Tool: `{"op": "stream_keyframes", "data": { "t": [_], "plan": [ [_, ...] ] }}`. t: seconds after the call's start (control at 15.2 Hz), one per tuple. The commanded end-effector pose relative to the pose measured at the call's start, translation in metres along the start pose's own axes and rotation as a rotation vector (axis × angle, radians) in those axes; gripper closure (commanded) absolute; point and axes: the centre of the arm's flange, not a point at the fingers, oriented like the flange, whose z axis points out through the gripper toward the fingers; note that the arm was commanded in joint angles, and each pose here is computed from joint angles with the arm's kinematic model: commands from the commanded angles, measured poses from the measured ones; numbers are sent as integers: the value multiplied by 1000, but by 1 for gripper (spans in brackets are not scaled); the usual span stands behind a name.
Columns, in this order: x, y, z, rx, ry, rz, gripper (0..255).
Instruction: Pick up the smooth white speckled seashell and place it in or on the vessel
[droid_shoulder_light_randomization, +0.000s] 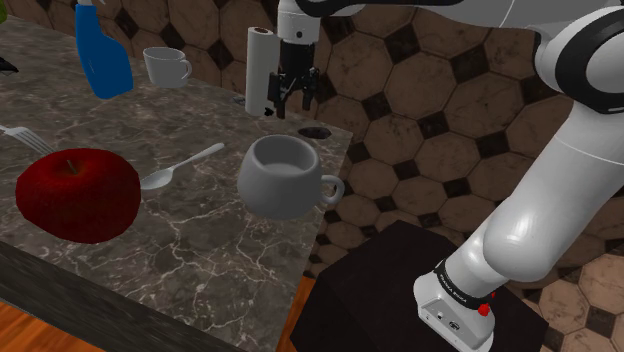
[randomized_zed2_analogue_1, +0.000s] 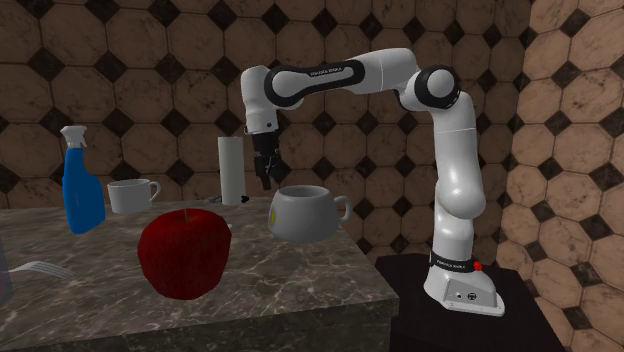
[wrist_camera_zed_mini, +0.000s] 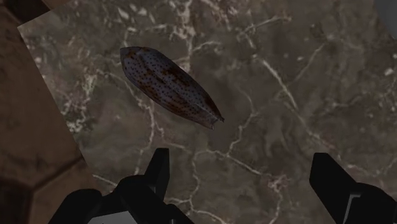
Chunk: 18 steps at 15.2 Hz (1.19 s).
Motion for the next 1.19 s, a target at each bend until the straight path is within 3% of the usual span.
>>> {"op": "stream_keyframes", "data": {
  "t": [0.0,0.33,0.4,0.99,1.06,1.12],
  "plan": [
    [0,0,1,0,0,0,0],
    [0,0,1,0,0,0,0],
    [0,0,1,0,0,0,255],
    [0,0,1,0,0,0,255],
    [0,0,1,0,0,0,0],
    [-10,5,6,-13,-3,-168,0]
  ]
}}
